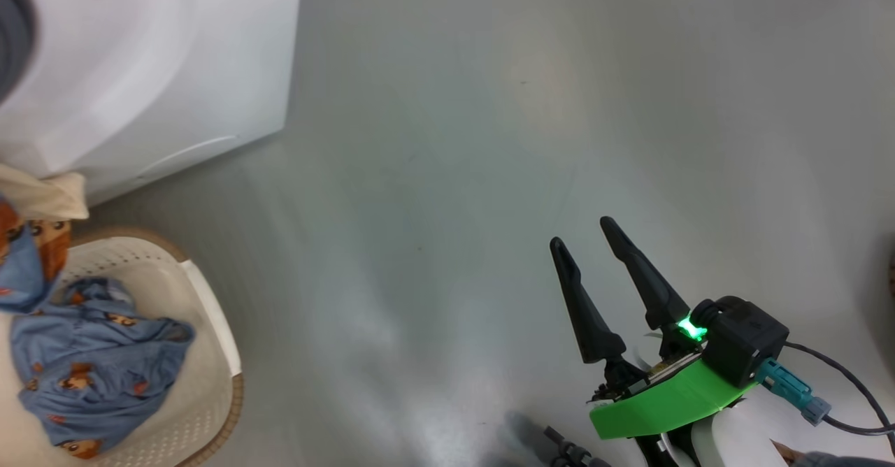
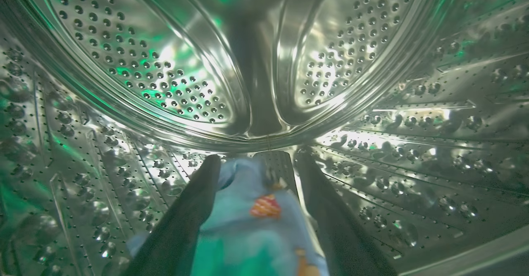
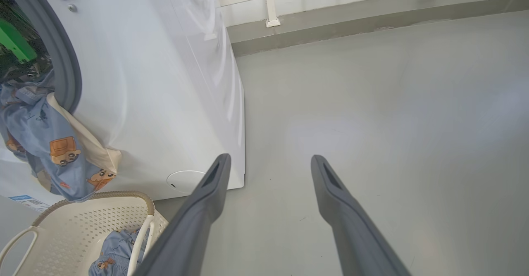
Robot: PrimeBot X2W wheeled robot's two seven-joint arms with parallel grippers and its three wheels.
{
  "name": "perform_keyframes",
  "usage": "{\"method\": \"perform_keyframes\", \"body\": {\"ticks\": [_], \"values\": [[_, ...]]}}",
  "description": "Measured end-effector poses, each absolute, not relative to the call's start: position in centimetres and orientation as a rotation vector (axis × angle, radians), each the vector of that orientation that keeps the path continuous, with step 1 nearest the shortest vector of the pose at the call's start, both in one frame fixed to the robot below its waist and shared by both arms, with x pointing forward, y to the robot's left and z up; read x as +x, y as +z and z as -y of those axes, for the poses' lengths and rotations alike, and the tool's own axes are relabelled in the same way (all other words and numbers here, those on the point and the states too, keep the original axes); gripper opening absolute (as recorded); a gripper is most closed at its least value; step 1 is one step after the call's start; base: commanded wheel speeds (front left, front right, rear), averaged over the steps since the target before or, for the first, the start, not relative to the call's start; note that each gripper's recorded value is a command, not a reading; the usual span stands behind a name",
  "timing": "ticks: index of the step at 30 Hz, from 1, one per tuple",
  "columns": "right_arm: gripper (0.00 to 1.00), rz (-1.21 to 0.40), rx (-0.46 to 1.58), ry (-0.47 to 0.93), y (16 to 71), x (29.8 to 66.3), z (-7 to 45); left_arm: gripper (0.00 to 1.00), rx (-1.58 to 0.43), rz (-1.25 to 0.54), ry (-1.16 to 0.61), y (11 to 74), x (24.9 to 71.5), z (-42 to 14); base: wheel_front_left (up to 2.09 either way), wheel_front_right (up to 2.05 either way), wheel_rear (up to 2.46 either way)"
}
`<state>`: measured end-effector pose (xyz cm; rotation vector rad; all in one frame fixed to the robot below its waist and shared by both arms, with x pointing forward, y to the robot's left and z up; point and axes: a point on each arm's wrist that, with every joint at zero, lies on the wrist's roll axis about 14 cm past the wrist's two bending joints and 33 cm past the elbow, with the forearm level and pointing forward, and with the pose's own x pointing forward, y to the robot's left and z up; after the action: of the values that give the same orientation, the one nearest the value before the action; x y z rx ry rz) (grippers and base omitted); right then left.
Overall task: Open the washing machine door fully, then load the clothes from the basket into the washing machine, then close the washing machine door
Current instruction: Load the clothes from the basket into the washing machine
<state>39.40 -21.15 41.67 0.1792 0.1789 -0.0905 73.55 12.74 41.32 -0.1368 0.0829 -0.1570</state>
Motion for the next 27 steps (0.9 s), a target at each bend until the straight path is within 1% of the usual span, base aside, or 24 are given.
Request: {"method": "perform_keyframes", "body": {"ticks": [12, 16, 27], "values": [[1.00, -0.162, 0.211, -0.023, 42.0, 40.1, 19.1, 1.00, -0.125, -0.086, -0.142, 43.9, 71.3, -12.4, 0.00, 0.00, 0.00], [1.00, -0.139, 0.214, 0.006, 42.5, 40.9, 18.4, 1.00, -0.120, -0.102, -0.130, 43.5, 69.6, -12.7, 0.00, 0.00, 0.00], [1.00, -0.112, 0.223, 0.063, 43.2, 41.8, 16.8, 1.00, -0.161, -0.103, -0.123, 43.8, 64.2, -13.0, 0.00, 0.00, 0.00]]}}
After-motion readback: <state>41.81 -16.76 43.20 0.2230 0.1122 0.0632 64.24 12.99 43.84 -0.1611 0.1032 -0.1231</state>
